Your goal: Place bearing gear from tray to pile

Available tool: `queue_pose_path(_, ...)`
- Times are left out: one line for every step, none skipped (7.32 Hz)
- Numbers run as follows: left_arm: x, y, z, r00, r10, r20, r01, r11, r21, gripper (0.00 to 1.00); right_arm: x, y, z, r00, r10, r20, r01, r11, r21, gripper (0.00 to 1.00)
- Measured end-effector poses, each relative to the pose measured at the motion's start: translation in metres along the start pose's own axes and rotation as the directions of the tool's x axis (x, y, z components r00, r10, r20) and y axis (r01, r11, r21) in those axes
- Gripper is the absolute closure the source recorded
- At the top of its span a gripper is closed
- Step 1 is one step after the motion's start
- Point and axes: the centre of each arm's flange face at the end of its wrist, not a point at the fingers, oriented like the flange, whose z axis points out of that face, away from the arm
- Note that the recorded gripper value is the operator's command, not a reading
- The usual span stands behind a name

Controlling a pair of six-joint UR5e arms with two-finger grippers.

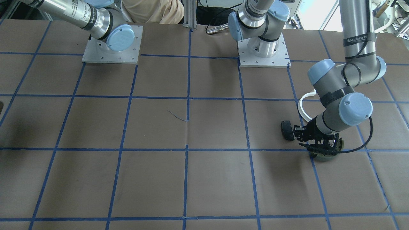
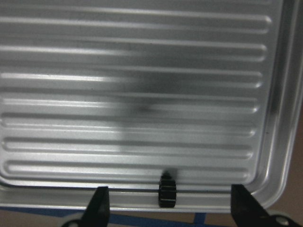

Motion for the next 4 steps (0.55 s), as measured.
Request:
queue_pose_path(-0.007,-0.001,0.005,1.0,-0.003,0.001,0.003,1.0,0.007,1.0,-0.001,0.001,0.007,1.0,-0.002,0.001,0.002,1.0,0.009,0.1)
queue_pose_path(-0.009,0.0,0.01,1.0,-0.003,-0.003,0.003,1.0,0.006,0.27,-0.002,0.003,0.016,1.0,-0.001,-0.001,0.001,1.0,0.016,0.09)
queue_pose_path(-0.009,0.0,0.014,1.0,-0.002,-0.01,0.002,1.0,0.001,0.0,-0.004,0.005,0.023,1.0,0.003,-0.003,-0.003,1.0,0.022,0.09)
queue_pose_path(-0.007,-0.001,0.018,1.0,-0.001,-0.027,0.002,1.0,0.004,0.0,-0.006,0.006,0.027,1.0,0.006,-0.003,-0.006,1.0,0.025,0.09)
